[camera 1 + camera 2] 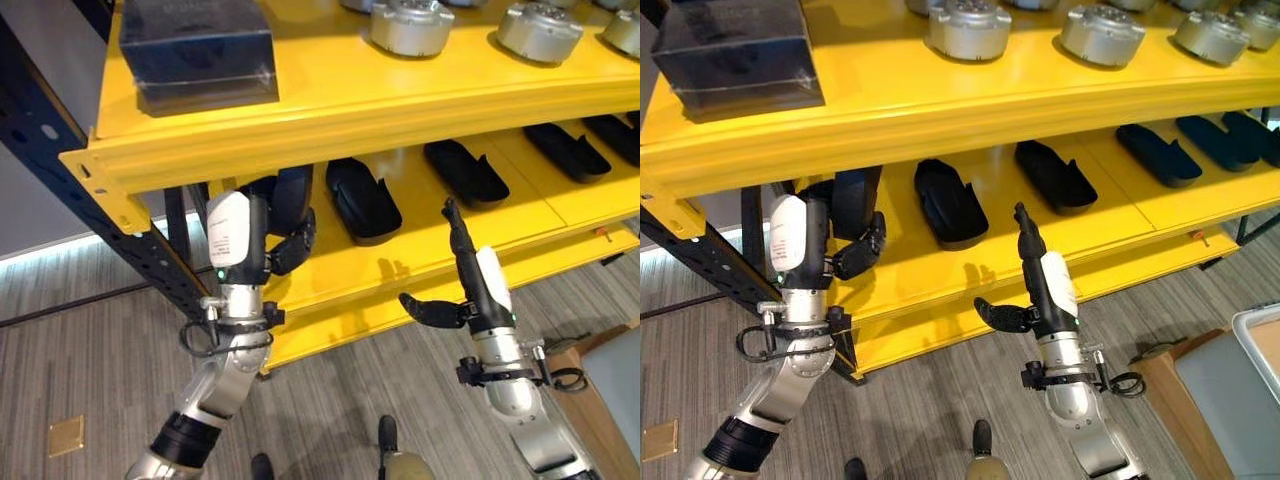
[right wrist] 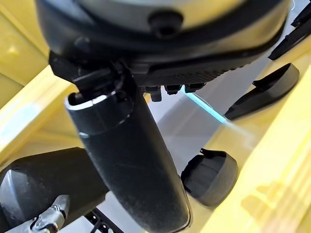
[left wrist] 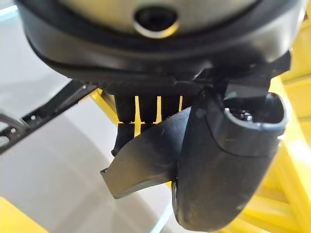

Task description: Move parts from the plastic box to the shelf.

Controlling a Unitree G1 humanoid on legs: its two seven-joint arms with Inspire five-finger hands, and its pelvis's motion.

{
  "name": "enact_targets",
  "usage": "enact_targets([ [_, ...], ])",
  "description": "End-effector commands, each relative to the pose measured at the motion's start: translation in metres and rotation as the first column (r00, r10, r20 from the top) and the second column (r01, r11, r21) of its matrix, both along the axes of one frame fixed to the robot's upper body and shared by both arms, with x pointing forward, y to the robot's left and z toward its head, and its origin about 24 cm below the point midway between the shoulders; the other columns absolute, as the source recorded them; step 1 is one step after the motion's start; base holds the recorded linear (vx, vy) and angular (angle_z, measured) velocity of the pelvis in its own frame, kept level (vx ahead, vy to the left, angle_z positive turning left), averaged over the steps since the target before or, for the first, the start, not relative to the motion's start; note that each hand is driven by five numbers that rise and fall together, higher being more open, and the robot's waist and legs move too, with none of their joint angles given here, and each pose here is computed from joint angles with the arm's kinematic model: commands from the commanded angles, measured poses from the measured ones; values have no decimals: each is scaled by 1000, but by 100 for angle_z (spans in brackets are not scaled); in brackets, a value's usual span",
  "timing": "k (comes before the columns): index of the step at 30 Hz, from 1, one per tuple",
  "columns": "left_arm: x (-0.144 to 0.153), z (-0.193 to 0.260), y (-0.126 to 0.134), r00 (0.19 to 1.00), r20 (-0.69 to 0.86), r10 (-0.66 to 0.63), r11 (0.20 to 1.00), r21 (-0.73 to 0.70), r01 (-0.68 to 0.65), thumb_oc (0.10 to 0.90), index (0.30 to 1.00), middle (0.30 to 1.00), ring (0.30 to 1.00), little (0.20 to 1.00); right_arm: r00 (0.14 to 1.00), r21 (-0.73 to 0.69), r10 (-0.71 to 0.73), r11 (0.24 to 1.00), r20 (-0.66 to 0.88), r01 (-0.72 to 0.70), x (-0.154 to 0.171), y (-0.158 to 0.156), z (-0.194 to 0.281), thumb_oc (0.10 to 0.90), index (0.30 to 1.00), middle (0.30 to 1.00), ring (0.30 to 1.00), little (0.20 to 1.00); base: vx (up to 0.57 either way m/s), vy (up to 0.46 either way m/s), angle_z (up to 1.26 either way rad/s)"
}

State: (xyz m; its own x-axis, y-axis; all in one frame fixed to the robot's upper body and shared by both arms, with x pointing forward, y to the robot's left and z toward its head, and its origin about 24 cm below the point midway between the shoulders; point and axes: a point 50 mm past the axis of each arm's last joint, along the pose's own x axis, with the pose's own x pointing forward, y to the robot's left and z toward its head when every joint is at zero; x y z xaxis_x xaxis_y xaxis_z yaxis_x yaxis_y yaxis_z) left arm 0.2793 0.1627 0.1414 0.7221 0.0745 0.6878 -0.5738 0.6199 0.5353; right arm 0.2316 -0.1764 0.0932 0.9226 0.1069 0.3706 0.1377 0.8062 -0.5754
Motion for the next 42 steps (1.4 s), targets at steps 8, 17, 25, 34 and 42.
enact_targets([
  [8,26,81,51,847,391,359,924,-21,-382,400,300,300,300,300,926,24,145,986,350,-164,1,21,68,900,1000,1000,1000,1000,-16,-30,-11],
  [17,47,54,73,873,235,427,811,327,-485,400,300,300,300,300,921,2,157,986,355,-169,5,21,71,900,1000,1000,1000,1000,-27,-7,-4],
  [25,56,54,92,858,188,478,675,547,-495,400,300,300,300,300,915,-27,172,984,364,-174,12,25,74,900,1000,1000,1000,1000,-34,-1,0],
  [34,63,36,116,818,86,568,535,716,-447,400,300,300,300,300,912,-64,197,980,360,-187,12,29,73,900,1000,1000,1000,1000,-40,0,-2],
  [42,68,25,119,800,35,598,478,786,-392,400,300,300,300,300,921,-86,189,982,339,-170,11,25,70,900,1000,1000,1000,1000,0,0,0],
])
